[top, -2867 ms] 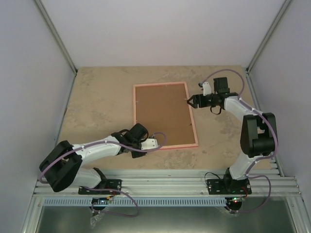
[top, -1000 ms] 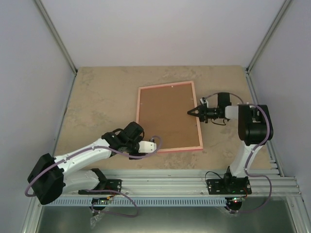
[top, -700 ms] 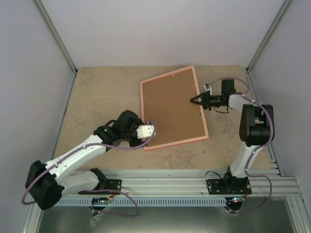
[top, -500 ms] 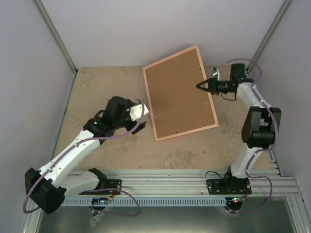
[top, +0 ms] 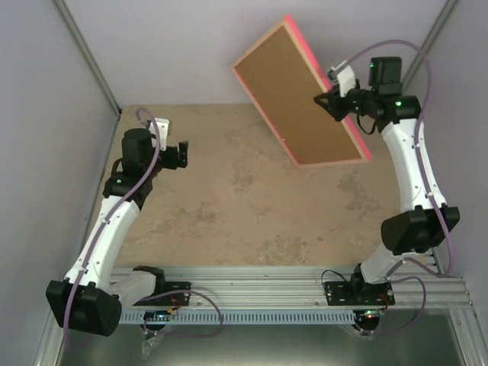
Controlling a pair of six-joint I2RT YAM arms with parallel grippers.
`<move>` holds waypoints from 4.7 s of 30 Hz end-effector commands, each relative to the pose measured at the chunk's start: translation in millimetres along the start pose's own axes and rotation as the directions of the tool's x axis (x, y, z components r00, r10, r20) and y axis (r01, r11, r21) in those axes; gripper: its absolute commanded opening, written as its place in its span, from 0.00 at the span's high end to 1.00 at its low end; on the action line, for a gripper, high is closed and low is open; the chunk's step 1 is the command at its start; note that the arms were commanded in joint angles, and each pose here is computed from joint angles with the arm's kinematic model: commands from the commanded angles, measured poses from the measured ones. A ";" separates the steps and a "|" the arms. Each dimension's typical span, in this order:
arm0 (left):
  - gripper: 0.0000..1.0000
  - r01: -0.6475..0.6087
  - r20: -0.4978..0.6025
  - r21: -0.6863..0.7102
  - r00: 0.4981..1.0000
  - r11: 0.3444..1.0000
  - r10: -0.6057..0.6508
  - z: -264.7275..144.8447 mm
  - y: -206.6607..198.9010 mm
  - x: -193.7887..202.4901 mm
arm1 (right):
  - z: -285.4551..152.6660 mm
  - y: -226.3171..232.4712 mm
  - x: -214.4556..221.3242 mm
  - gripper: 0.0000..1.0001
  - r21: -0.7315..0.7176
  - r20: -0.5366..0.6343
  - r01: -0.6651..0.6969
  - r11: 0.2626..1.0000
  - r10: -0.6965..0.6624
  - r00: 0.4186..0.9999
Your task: Put the photo into the frame
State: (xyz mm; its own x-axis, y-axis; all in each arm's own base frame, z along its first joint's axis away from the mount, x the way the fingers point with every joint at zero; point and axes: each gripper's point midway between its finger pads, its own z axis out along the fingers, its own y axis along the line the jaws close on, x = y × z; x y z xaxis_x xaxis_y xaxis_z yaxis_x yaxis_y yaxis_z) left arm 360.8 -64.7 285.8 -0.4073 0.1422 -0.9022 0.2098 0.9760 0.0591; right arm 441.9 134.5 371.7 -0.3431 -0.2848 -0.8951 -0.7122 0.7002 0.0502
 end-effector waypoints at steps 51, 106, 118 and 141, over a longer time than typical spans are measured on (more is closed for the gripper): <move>0.00 0.242 -0.058 -0.089 0.967 0.966 -0.248 21.2 101.7 -1.4 | 90.5 320.2 290.6 0.02 -0.560 -0.033 0.668 0.490 -0.819 0.573; 0.01 -0.523 -0.105 0.698 0.601 0.489 0.792 -18.1 -173.9 244.4 | 262.5 -18.6 192.8 0.02 -0.354 -0.290 -0.061 0.933 -0.047 0.956; 0.00 -0.651 -0.151 0.554 0.534 0.518 0.832 18.0 -163.1 254.5 | 264.0 -16.2 259.5 0.02 -0.394 -0.408 -0.205 0.896 0.029 0.912; 0.01 -0.541 -0.458 0.209 0.682 0.815 0.570 135.9 -44.0 211.5 | 105.3 93.9 340.5 0.08 -0.474 -0.606 -0.430 0.768 0.070 0.793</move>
State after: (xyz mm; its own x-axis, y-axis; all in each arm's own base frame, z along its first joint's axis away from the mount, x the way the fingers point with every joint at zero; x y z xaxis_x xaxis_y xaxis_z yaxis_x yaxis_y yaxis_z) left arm 356.0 -80.2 40.8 -0.5492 0.7847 -0.2875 0.5909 0.6079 0.5304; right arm 389.5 158.9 36.3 -0.6388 -0.5365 -0.5515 -0.7683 0.4062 0.4948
